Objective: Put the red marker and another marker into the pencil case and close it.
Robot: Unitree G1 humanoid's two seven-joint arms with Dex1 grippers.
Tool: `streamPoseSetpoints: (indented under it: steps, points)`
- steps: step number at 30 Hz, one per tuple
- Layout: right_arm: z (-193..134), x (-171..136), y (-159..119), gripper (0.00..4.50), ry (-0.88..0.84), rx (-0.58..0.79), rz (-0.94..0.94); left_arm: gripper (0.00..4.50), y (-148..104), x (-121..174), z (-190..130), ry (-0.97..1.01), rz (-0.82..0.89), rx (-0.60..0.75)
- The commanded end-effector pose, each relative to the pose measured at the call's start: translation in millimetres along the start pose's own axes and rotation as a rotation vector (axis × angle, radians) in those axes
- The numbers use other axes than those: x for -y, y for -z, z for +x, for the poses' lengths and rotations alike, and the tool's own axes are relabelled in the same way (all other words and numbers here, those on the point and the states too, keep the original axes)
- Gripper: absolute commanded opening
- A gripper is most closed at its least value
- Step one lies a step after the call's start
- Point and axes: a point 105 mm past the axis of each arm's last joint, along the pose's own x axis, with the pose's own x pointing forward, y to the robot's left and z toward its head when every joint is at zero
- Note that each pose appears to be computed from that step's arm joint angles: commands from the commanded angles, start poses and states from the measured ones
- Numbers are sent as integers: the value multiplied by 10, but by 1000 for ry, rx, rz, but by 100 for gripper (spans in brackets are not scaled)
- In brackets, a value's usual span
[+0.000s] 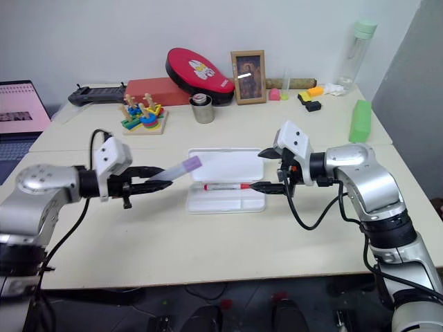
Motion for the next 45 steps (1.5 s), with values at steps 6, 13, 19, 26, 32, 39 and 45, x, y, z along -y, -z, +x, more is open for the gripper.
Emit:
streamPoseSetpoints:
  steps: [6,13,19,26,32,39,45]
  points:
    - [-279,-10,7,450,113,-7,-6,121,48,41,327,358,132,-208]
    - [-331,-135,20,450,140,-12,10,121,97,-40,454,392,125,-269]
    - [-336,-177,26,450,161,-11,25,121,220,-8,508,403,86,-314]
    - [-333,-179,29,450,172,-9,33,121,276,41,585,405,78,-314]
    - [-325,-179,29,450,171,-8,35,121,279,38,652,386,72,-315]
    - [-320,-193,34,450,169,-7,41,121,312,29,689,365,72,-318]
    - [-323,-196,39,450,170,-9,42,121,327,33,702,363,71,-317]
